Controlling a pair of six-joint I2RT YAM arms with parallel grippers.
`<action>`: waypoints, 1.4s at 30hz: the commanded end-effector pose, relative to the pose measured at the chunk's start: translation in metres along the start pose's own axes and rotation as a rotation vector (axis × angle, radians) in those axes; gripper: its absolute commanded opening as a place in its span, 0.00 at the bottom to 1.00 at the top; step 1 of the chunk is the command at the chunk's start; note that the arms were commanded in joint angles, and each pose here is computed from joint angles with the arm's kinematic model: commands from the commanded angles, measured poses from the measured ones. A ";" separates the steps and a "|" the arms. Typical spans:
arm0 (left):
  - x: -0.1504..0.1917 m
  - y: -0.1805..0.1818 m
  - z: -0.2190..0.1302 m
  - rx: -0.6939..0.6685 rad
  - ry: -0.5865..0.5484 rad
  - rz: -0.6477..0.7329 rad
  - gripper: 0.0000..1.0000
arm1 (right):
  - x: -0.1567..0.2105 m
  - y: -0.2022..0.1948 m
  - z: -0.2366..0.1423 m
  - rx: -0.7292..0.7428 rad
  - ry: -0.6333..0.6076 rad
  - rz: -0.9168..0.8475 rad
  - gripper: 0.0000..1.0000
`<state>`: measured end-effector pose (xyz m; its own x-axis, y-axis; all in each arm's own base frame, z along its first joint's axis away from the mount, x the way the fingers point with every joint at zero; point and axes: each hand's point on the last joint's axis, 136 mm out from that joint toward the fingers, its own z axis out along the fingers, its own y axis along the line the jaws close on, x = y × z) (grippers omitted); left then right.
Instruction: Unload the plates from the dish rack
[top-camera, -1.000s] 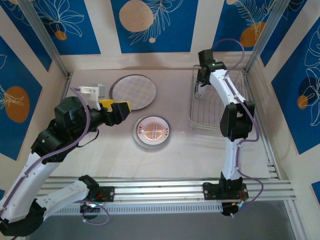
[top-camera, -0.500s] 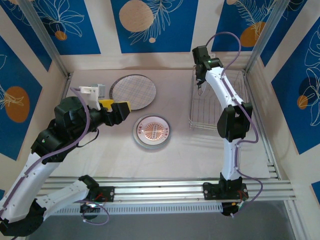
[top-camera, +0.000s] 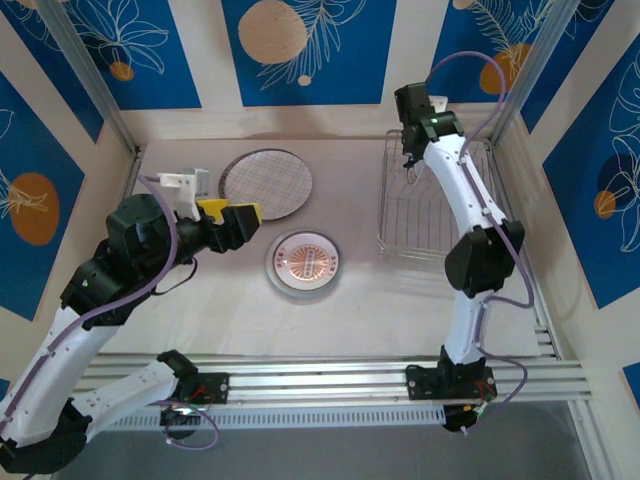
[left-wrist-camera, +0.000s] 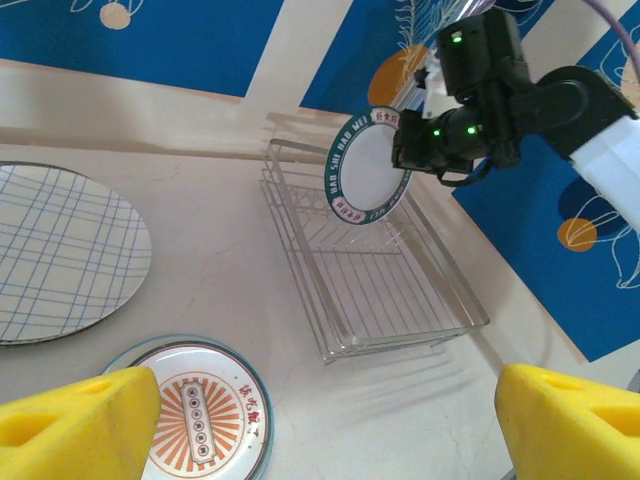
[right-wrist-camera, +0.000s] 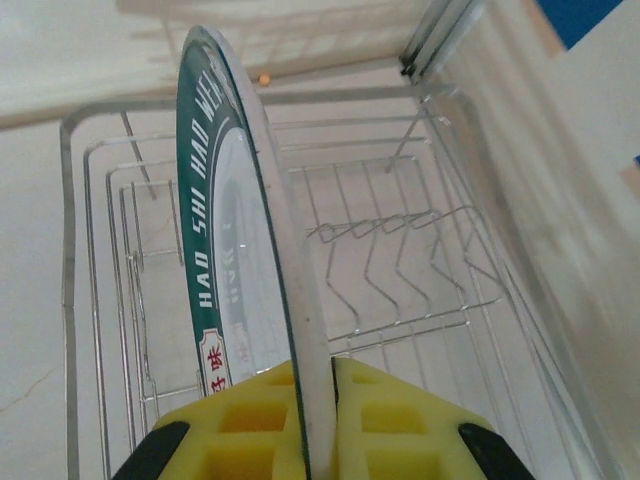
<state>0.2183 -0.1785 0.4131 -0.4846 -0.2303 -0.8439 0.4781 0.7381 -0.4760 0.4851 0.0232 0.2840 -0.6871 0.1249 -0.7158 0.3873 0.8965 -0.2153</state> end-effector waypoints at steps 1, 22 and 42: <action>-0.006 -0.013 -0.003 0.063 -0.024 -0.009 0.87 | -0.010 -0.025 -0.036 0.015 -0.062 0.074 0.00; 0.025 -0.022 0.028 0.163 0.105 -0.166 0.88 | 0.052 -0.056 -0.157 -0.258 -0.040 0.192 0.00; 0.108 -0.011 0.082 0.229 0.347 -0.503 0.81 | 0.128 -0.013 -0.214 -0.822 0.143 0.347 0.00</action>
<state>0.2217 -0.2509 0.3065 -0.8510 -0.2528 -0.4603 0.2853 0.5133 -0.8094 0.2597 0.0969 0.3213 -0.7091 0.3983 -0.5818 0.1360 0.8869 0.4415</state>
